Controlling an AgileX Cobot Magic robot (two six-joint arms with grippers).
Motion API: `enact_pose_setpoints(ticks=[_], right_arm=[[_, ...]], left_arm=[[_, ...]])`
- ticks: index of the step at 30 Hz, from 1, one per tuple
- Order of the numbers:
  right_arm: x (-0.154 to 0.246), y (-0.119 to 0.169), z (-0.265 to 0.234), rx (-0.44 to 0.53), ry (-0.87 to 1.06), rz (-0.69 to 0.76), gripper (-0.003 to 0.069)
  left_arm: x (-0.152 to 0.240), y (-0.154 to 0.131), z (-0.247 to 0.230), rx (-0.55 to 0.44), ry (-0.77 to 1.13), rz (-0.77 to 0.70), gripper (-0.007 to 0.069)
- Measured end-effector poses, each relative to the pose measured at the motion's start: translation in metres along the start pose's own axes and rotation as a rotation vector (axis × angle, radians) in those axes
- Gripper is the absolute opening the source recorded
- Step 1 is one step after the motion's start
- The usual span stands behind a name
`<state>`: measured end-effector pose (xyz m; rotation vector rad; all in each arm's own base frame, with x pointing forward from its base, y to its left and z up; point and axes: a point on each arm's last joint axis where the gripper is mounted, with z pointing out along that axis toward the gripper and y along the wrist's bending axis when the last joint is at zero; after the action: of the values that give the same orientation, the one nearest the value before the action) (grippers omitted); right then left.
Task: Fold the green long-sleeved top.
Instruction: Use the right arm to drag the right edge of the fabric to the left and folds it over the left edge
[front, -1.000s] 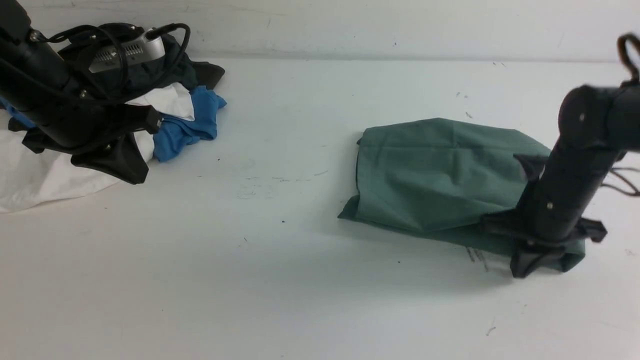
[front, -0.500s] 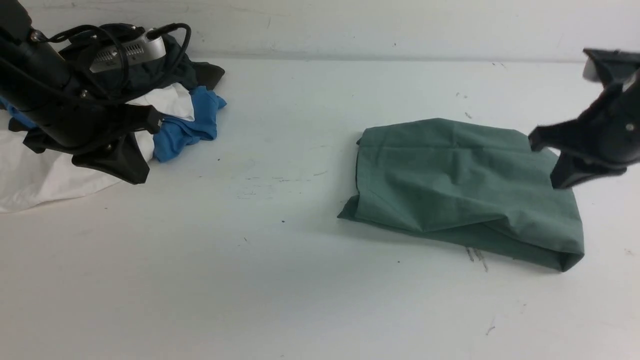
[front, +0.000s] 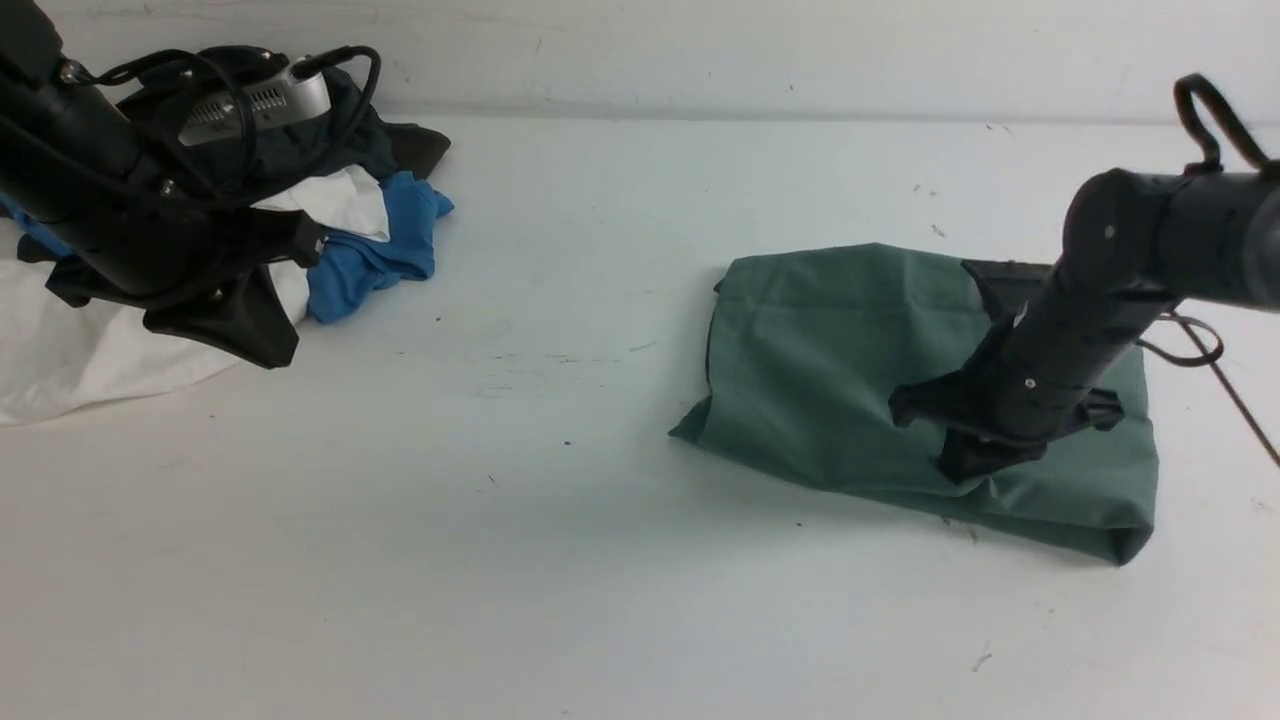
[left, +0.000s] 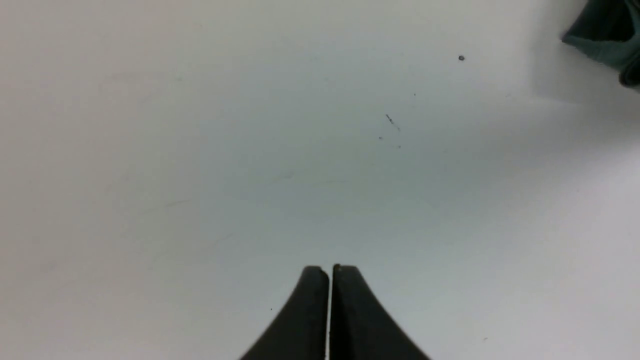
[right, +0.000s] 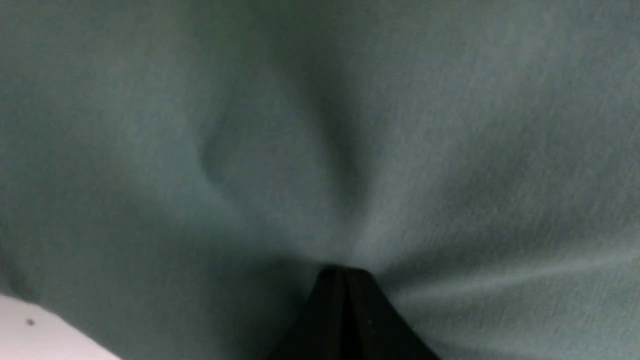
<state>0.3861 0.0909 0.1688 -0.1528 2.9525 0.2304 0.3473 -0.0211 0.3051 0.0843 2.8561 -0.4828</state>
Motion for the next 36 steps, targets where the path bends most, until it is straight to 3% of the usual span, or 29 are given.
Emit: enact_pose_setpoints(ticks=[5, 10, 13, 17, 20, 24, 29, 33, 36], right_arm=[[0.0, -0.005, -0.028, 0.039, 0.011, -0.015, -0.0015], [-0.006, -0.028, -0.119, 0.082, -0.215, 0.04, -0.0015], [0.003, -0.04, -0.133, 0.099, -0.178, 0.074, -0.0015], [0.021, -0.049, -0.106, 0.11, -0.046, 0.11, -0.0015], [0.048, -0.057, -0.05, 0.118, 0.069, 0.137, -0.0015], [0.06, -0.071, -0.012, 0.156, 0.118, 0.145, -0.0015], [0.055, -0.082, -0.017, 0.177, 0.135, 0.17, -0.0015], [0.035, -0.08, -0.074, 0.174, 0.062, 0.187, -0.0015], [0.011, -0.068, -0.133, 0.127, -0.149, 0.195, -0.0015]], left_arm=[[0.0, 0.0, 0.0, 0.0, 0.0, 0.0, -0.0003], [0.0, 0.0, 0.0, 0.0, 0.0, 0.0, -0.0003], [0.0, 0.0, 0.0, 0.0, 0.0, 0.0, -0.0003], [0.0, 0.0, 0.0, 0.002, 0.0, -0.001, -0.0003], [0.0, 0.0, 0.0, 0.0, 0.001, 0.0, -0.0003], [0.0, 0.0, 0.0, 0.001, 0.001, -0.001, -0.0003], [0.0, 0.0, 0.0, 0.001, 0.001, 0.0, -0.0003], [0.0, 0.0, 0.0, 0.0, 0.001, 0.019, -0.0003], [0.0, 0.0, 0.0, 0.001, 0.001, 0.027, -0.0003]])
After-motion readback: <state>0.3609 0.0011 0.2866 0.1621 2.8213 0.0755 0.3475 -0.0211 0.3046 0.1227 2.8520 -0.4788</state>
